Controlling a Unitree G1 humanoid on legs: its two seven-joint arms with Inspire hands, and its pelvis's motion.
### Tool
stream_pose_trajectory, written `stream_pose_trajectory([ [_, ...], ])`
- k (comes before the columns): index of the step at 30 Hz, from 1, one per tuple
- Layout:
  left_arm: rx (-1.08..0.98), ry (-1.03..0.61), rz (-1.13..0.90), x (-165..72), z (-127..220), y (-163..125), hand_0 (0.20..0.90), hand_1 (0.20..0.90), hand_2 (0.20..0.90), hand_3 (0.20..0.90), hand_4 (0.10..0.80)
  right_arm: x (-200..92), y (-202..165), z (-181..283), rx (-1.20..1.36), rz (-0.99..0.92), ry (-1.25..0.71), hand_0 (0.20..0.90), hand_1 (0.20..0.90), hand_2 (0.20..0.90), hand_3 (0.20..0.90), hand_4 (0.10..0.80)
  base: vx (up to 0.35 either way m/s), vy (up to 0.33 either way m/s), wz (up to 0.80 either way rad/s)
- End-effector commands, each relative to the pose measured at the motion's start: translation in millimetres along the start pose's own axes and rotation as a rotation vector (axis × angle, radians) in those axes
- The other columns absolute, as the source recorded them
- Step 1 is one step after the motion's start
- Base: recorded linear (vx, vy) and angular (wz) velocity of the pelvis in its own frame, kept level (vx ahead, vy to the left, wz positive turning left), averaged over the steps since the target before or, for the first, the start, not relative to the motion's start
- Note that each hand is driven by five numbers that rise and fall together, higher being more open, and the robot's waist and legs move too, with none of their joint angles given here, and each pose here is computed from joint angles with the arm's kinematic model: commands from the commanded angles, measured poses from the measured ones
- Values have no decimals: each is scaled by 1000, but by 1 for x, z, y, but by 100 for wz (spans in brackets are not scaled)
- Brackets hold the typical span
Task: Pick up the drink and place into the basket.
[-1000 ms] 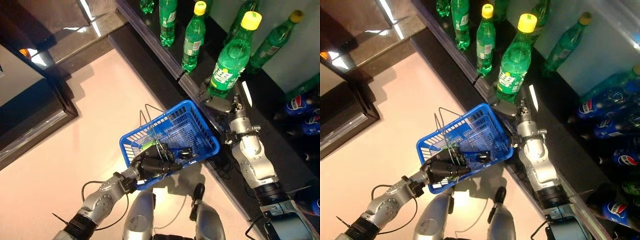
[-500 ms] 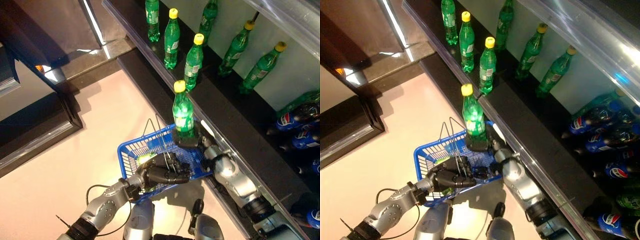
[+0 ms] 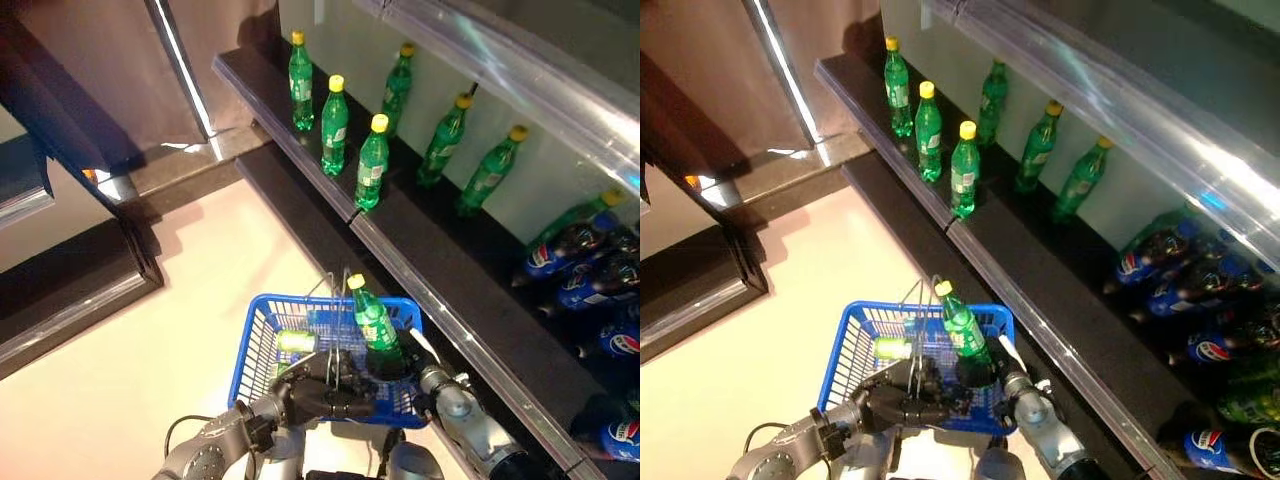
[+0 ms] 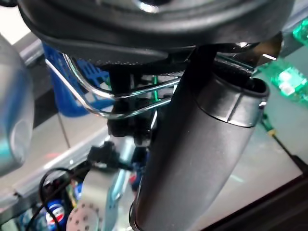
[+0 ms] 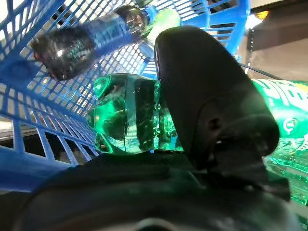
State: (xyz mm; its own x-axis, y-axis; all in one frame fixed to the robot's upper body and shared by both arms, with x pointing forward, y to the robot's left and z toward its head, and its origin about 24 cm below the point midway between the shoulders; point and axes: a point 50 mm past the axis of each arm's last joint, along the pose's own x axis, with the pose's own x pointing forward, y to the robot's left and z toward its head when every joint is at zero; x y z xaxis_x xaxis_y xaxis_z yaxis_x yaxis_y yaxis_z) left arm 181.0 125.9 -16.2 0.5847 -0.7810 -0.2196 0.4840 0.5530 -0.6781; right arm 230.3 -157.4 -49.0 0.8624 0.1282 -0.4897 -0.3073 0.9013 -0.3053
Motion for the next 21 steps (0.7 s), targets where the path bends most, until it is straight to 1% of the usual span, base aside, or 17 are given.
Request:
stream_pose_trajectory([
  [1, 57, -512, -883, 9, 66, -137, 300, 300, 300, 200, 100, -1, -7, -13, -59, -37, 12, 300, 300, 300, 200, 100, 98, -57, 2],
  [5, 18, -471, -949, 11, 66, -143, 300, 300, 300, 200, 100, 5, -3, -24, -113, -5, 91, 300, 300, 300, 200, 100, 34, -105, 5],
  [8, 27, -447, -986, 13, 68, -147, 300, 300, 300, 200, 100, 11, 1, -23, -145, 23, 104, 300, 300, 300, 200, 100, -34, -141, 18],
  [9, 39, -436, -998, 14, 70, -150, 300, 300, 300, 200, 100, 15, 5, -22, -161, 57, 124, 300, 300, 300, 200, 100, -118, -195, 17],
  [12, 81, -410, -1027, 17, 79, -155, 300, 300, 300, 200, 100, 27, 16, -12, -213, 151, 162, 300, 300, 300, 200, 100, -162, -178, 3],
  [16, 180, -378, -1064, 17, 95, -163, 300, 300, 300, 200, 100, 43, 30, 4, -217, 264, 218, 300, 300, 300, 200, 100, -266, -180, 6],
  [18, 211, -365, -1080, 15, 100, -165, 300, 300, 300, 200, 100, 49, 31, 12, -199, 283, 219, 300, 300, 300, 200, 100, -208, -93, 11],
  [21, 249, -340, -1098, 13, 106, -169, 300, 300, 300, 200, 100, 57, 32, 27, -95, 280, 199, 300, 300, 300, 200, 100, -121, -80, 15],
])
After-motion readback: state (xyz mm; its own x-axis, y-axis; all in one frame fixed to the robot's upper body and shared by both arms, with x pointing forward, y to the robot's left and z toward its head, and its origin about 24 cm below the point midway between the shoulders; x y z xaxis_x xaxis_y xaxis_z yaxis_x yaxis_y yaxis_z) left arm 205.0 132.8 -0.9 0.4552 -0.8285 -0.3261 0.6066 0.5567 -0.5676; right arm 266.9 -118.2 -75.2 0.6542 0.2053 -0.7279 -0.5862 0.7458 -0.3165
